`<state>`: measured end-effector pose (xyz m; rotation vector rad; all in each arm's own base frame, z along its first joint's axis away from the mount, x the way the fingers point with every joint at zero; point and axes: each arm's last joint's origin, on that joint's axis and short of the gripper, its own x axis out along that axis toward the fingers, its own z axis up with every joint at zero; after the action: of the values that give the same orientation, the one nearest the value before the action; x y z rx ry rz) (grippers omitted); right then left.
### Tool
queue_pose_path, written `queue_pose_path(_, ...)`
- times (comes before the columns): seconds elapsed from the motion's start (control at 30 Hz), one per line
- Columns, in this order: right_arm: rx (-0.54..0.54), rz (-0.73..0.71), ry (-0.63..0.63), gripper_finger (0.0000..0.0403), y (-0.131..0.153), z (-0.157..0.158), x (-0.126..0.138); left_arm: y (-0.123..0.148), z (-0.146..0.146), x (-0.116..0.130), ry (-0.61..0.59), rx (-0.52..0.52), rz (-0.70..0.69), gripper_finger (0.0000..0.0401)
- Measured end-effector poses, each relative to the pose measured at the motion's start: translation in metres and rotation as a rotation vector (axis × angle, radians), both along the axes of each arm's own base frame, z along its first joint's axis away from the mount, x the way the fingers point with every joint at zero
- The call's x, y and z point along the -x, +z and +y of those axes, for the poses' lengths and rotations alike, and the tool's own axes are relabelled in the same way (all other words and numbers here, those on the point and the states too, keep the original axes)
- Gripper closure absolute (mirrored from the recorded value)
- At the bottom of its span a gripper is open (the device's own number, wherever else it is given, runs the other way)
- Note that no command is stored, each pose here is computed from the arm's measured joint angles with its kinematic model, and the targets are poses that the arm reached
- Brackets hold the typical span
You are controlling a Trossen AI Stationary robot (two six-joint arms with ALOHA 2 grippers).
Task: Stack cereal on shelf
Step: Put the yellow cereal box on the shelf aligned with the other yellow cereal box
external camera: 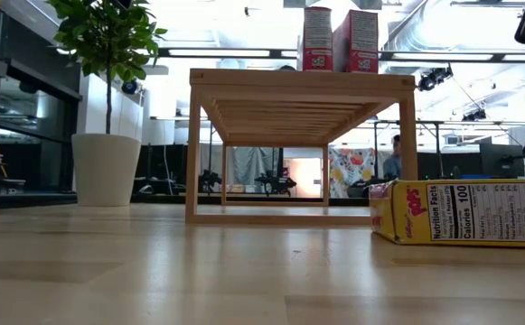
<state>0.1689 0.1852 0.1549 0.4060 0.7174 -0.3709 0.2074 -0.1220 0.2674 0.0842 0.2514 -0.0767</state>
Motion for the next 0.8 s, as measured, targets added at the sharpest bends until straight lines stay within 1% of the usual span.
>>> queue_pose_path(0.23,-0.005,0.019,-0.006,0.0403,-0.001,-0.002,-0.001,0.0,0.0,0.0,0.0,0.0,0.0,0.0401)
queue_pose_path(0.4,-0.047,0.043,-0.007,0.0403,-0.01,-0.006,0.001,0.0,0.0,0.0,0.0,0.0,0.0,0.0401)
queue_pose_path(0.53,-0.042,0.031,-0.009,0.0403,-0.012,-0.007,0.002,0.0,0.0,0.0,0.0,0.0,0.0,0.0401)
queue_pose_path(0.8,-0.043,0.076,0.01,0.0403,-0.013,-0.006,0.007,0.0,0.0,0.0,0.0,0.0,0.0,0.0401)
